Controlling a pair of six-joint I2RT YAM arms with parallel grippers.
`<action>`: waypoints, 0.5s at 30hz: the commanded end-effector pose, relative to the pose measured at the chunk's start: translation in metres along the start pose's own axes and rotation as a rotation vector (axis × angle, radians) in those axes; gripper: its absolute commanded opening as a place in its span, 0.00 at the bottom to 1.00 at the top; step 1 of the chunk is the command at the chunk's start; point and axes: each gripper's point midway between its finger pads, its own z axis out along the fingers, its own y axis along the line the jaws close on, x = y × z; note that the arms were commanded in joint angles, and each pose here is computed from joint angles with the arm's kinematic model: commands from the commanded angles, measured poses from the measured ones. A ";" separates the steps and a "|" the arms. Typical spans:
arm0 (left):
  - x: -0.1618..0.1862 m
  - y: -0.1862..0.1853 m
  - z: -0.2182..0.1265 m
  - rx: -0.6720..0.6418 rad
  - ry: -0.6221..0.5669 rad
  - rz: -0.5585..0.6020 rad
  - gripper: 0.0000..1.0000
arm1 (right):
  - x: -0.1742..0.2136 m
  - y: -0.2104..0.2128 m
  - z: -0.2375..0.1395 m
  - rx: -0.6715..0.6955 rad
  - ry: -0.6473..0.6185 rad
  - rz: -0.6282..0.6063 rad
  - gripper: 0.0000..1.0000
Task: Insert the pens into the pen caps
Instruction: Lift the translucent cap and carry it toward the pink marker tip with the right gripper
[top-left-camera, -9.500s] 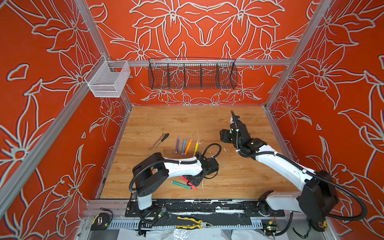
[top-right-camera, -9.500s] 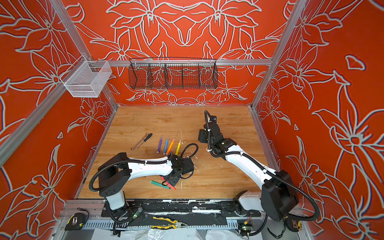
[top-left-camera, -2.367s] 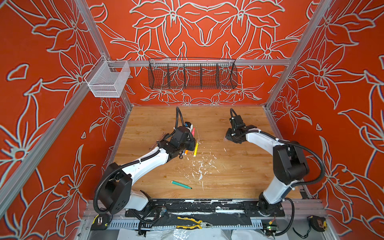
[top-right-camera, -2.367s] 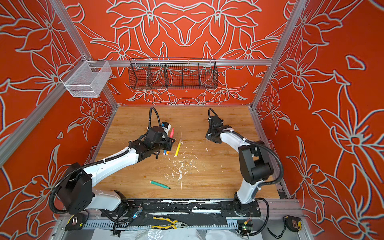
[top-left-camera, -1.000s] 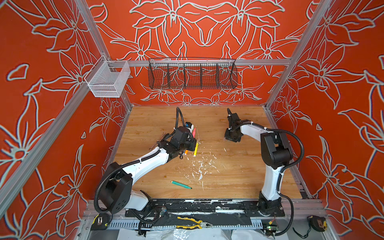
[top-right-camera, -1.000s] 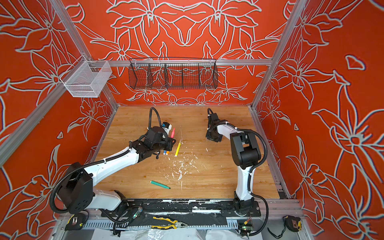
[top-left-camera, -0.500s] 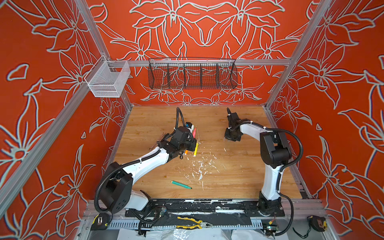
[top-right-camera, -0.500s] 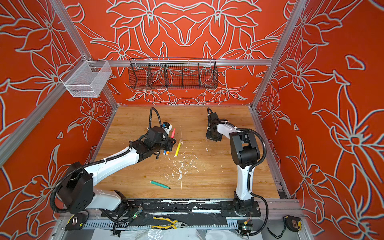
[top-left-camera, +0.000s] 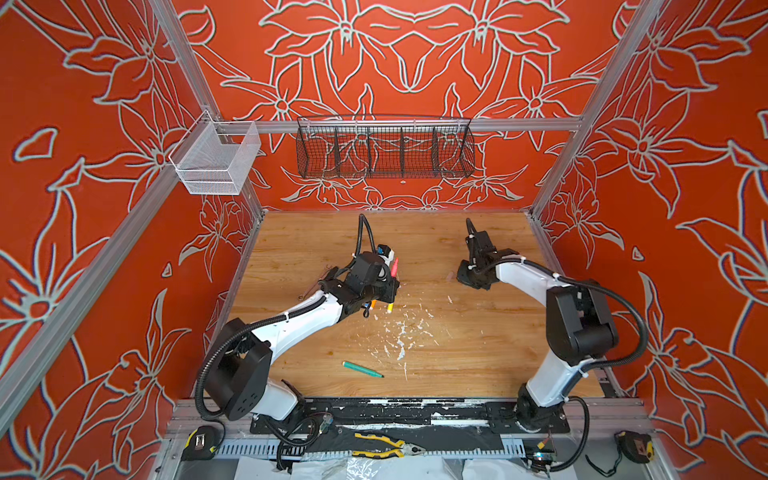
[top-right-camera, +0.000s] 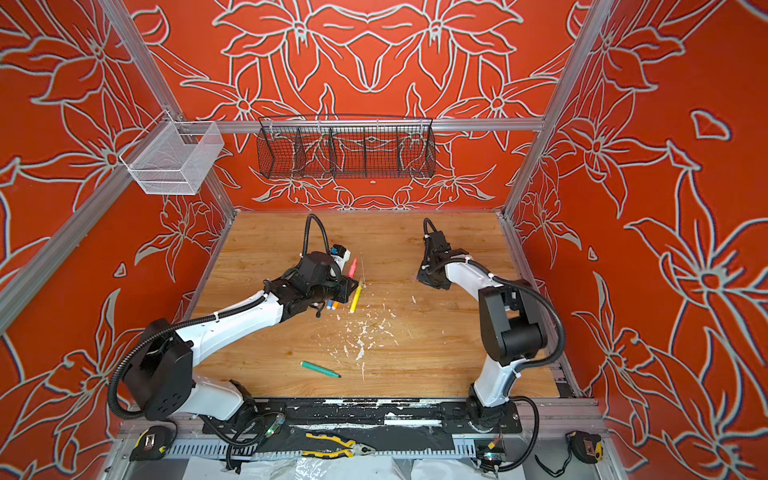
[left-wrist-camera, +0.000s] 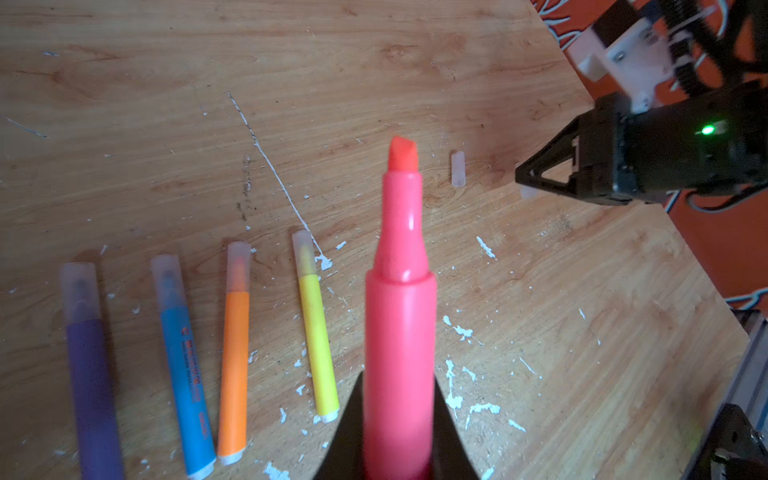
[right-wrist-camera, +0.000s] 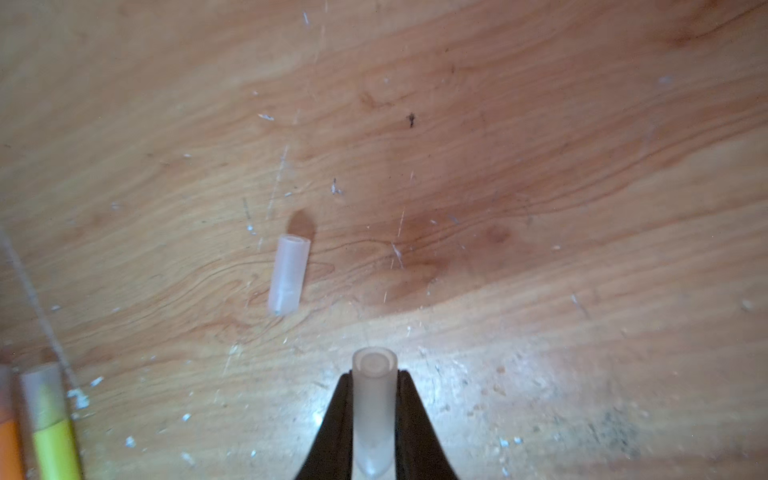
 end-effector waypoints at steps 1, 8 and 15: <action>-0.008 -0.014 0.000 0.057 -0.018 0.020 0.00 | -0.013 0.010 -0.037 -0.087 -0.093 0.067 0.10; -0.008 -0.026 -0.006 0.124 -0.038 0.030 0.00 | 0.007 0.060 -0.102 -0.340 -0.176 0.087 0.10; -0.008 -0.039 -0.011 0.198 -0.049 0.044 0.00 | 0.007 0.122 -0.163 -0.734 -0.313 0.078 0.10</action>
